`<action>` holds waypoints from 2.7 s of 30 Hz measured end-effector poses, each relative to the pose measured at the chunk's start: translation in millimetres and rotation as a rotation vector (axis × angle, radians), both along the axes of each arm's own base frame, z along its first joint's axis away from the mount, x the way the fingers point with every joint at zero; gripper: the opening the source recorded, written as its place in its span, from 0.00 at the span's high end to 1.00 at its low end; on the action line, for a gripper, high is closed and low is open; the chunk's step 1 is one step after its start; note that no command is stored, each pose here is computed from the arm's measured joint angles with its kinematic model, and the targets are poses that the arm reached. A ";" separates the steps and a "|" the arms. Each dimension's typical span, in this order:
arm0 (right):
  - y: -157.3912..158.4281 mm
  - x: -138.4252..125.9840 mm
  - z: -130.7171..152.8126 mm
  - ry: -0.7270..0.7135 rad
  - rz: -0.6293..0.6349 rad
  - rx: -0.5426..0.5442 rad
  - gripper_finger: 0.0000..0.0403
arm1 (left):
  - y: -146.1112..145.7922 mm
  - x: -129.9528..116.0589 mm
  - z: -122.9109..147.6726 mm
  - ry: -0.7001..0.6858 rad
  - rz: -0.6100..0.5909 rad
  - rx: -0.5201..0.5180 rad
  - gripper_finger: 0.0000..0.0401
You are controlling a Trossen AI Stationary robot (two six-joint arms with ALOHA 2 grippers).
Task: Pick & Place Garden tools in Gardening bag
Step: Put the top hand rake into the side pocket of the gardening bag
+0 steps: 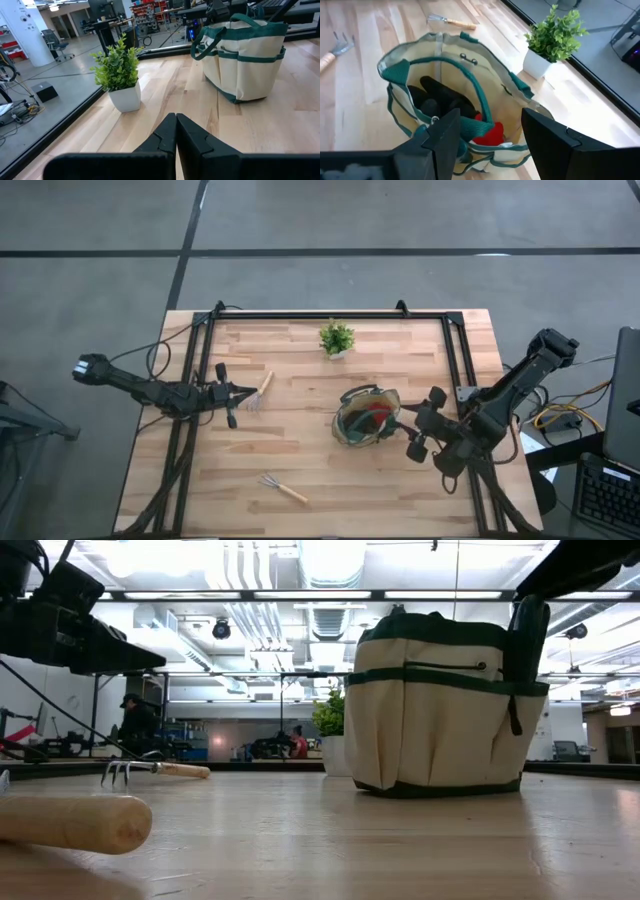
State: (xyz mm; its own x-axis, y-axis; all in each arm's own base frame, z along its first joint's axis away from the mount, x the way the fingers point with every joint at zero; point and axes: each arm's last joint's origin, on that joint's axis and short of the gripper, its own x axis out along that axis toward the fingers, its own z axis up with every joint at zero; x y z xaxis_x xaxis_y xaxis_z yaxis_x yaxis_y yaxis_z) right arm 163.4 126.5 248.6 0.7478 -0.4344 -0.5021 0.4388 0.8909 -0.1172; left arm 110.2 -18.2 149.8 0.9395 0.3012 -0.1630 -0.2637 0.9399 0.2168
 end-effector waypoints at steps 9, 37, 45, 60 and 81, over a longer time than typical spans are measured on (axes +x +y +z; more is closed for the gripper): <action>7.1 7.1 11.6 -0.090 0.066 0.034 0.49 | 0.0 0.0 -0.1 0.001 0.000 0.000 0.97; 45.5 49.9 -6.5 -0.159 0.197 -0.085 0.51 | 0.0 0.0 -0.1 0.001 0.000 0.001 0.97; 43.0 61.3 -16.3 -0.144 0.163 -0.098 0.51 | 0.0 0.0 -0.1 0.001 0.000 0.001 0.97; 44.3 70.3 -17.4 -0.174 0.162 -0.100 0.52 | 0.0 -0.1 -0.2 0.002 0.000 0.001 0.97; 47.9 71.4 -13.9 -0.195 0.201 -0.086 0.54 | 0.0 -0.1 -0.2 0.002 0.000 0.001 0.97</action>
State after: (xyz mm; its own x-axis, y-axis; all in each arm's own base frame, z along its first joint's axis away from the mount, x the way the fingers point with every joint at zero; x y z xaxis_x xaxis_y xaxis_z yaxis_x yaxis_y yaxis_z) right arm 234.8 174.4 234.7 0.9018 -0.3024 -0.3086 0.2760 0.9527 -0.1268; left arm 110.1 -18.2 149.6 0.9392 0.3013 -0.1649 -0.2631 0.9397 0.2184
